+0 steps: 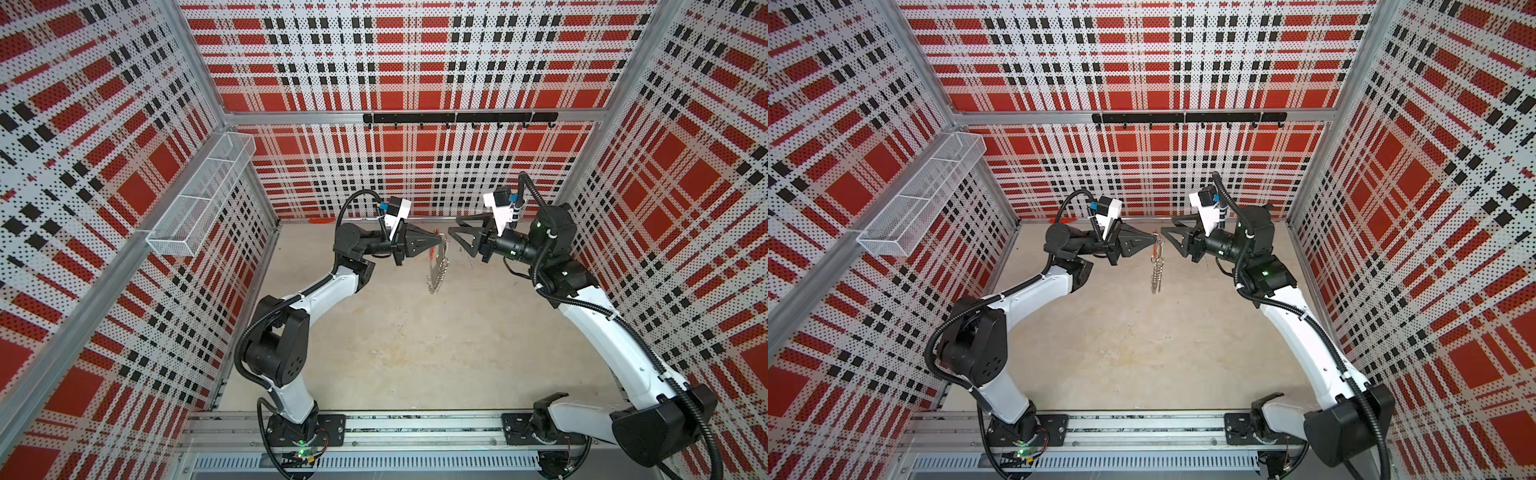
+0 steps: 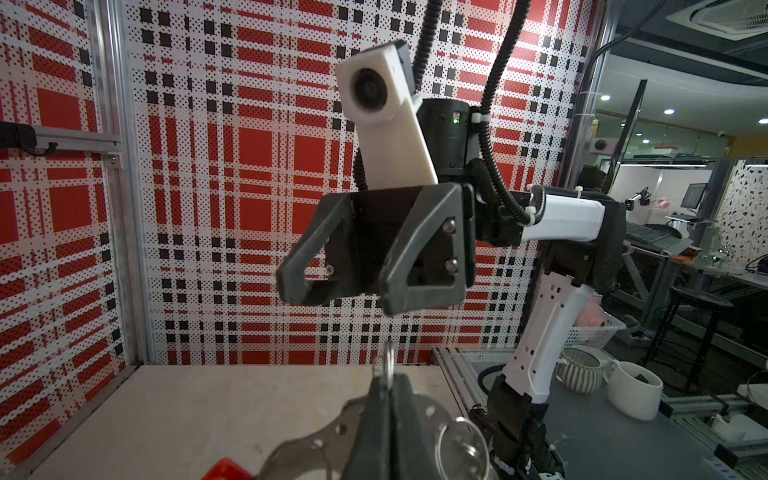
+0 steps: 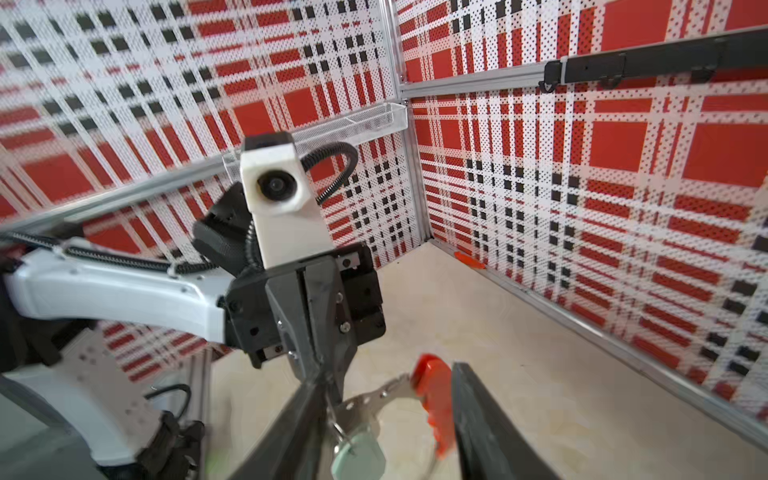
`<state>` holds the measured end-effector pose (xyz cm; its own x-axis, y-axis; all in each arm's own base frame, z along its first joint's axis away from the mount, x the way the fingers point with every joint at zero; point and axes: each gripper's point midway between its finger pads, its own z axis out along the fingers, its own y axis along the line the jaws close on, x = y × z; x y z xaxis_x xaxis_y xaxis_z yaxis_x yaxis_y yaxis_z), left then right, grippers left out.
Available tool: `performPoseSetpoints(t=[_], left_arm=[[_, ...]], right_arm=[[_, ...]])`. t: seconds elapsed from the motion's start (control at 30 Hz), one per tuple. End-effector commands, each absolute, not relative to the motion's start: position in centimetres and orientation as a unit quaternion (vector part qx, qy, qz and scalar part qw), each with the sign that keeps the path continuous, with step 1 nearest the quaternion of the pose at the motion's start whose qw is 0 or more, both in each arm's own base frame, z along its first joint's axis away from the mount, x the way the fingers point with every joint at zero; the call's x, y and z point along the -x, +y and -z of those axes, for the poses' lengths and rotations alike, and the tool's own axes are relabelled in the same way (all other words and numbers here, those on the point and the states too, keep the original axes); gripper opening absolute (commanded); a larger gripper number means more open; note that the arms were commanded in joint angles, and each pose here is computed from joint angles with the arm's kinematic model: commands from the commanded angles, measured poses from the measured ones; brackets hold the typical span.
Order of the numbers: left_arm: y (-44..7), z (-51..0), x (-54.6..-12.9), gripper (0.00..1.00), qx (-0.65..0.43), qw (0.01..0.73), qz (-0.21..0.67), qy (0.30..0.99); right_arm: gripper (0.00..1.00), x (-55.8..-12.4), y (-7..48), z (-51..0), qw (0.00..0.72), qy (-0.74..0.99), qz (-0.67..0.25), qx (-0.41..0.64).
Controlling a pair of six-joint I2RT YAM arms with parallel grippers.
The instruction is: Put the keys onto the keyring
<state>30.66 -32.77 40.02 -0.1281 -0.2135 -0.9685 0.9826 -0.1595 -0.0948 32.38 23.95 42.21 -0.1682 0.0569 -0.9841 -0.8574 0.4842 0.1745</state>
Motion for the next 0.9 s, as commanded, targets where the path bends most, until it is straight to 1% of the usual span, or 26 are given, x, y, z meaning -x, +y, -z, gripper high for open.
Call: performPoseSetpoints(t=[0.0, 0.07, 0.1, 0.37, 0.67, 0.73, 0.83, 0.87], left_arm=[[-32.7, -40.9, -30.2, 0.0, -0.454, 0.499, 0.613, 0.412], [-32.8, -40.8, -30.2, 0.0, -0.454, 0.496, 0.615, 0.412], [-32.8, -40.8, -30.2, 0.0, -0.454, 0.496, 0.615, 0.412], [-32.9, -40.7, -30.5, 0.0, -0.451, 0.492, 0.618, 0.415], [-32.9, -40.8, -30.5, 0.0, -0.451, 0.491, 0.619, 0.415], [-32.9, -40.7, -30.6, 0.0, -0.45, 0.49, 0.62, 0.417], [-32.7, -40.7, -30.7, 0.0, -0.447, 0.491, 0.619, 0.418], [-32.7, -40.7, -30.8, 0.0, -0.446, 0.492, 0.619, 0.419]], right_arm=[[0.3, -31.8, 24.6, -41.7, 0.559, 0.645, -0.404, 0.329], [0.24, -31.5, 25.0, -41.4, 0.552, 0.643, -0.409, 0.338], [0.24, -31.4, 25.1, -41.4, 0.551, 0.641, -0.411, 0.341], [0.25, -30.6, 25.6, -41.6, 0.554, 0.626, -0.421, 0.352], [0.24, -30.5, 26.3, -40.6, 0.538, 0.624, -0.437, 0.36], [0.29, -30.5, 26.1, -40.7, 0.543, 0.626, -0.432, 0.356], [0.31, -30.9, 25.3, -40.9, 0.562, 0.631, -0.411, 0.342], [0.34, -30.9, 25.1, -41.0, 0.566, 0.631, -0.408, 0.34]])
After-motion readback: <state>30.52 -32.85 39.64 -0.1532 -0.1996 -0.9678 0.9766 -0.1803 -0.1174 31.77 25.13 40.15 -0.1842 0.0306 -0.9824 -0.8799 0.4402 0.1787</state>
